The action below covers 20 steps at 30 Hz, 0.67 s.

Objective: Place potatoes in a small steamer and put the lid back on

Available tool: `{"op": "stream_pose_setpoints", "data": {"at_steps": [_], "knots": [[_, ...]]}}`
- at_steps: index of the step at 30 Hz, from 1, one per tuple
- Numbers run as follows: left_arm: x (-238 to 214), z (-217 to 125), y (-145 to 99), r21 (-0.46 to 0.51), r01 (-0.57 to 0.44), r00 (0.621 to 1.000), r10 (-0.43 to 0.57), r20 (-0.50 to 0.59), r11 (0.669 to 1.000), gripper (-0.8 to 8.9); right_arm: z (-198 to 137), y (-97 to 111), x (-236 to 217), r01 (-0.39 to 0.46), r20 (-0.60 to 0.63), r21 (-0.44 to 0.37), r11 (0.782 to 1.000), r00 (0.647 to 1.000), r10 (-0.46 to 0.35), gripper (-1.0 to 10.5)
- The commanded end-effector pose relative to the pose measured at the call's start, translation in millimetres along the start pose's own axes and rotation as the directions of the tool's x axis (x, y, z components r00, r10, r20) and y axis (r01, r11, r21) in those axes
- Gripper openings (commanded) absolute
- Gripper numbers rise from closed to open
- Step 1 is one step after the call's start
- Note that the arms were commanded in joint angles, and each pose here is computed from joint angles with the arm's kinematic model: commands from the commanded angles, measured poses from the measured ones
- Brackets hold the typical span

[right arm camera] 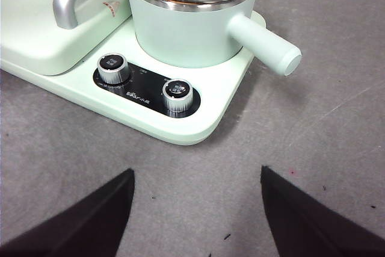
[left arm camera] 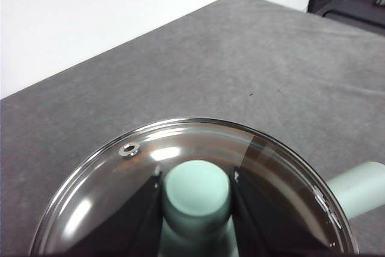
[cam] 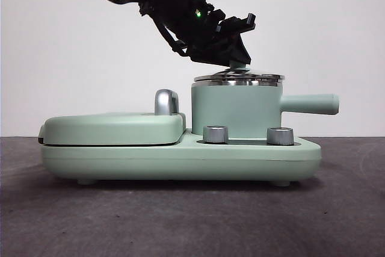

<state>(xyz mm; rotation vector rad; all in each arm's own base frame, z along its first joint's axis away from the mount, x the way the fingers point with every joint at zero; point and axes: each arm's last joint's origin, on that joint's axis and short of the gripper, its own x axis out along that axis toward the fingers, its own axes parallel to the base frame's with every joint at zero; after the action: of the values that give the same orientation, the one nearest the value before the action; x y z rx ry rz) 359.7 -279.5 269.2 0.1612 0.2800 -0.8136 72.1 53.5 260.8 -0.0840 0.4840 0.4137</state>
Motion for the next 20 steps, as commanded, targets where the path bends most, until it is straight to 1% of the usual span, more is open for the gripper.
{"op": "stream_pose_setpoints", "data": {"at_steps": [1, 11, 16, 18, 20], "knots": [[3.9, 8.0, -1.7, 0.038, -0.002, 1.000, 0.001, 0.016, 0.999, 0.09, 1.8, 0.8, -0.9, -0.006, 0.011, 0.005, 1.000, 1.000, 0.006, 3.2], [3.8, 0.6, -3.4, 0.025, 0.010, 0.998, -0.008, -0.065, 1.000, 0.09, 1.8, 0.7, -0.9, -0.002, 0.011, 0.005, 1.000, 1.000, 0.002, 3.2], [3.7, -0.3, -3.4, 0.023, 0.011, 0.997, -0.009, -0.074, 1.000, 0.11, 1.8, 0.7, -0.9, -0.002, 0.011, 0.005, 1.000, 1.000, 0.002, 3.2], [3.6, 0.1, -3.3, 0.022, 0.010, 0.997, -0.009, -0.072, 1.000, 0.53, 1.8, 0.7, -0.9, -0.002, 0.011, 0.005, 1.000, 1.000, 0.002, 3.2], [1.5, 2.8, -3.4, 0.016, 0.009, 0.998, -0.008, -0.065, 1.000, 1.50, 1.8, 0.7, -0.9, -0.002, 0.011, 0.005, 1.000, 1.000, 0.002, 3.3]]}}
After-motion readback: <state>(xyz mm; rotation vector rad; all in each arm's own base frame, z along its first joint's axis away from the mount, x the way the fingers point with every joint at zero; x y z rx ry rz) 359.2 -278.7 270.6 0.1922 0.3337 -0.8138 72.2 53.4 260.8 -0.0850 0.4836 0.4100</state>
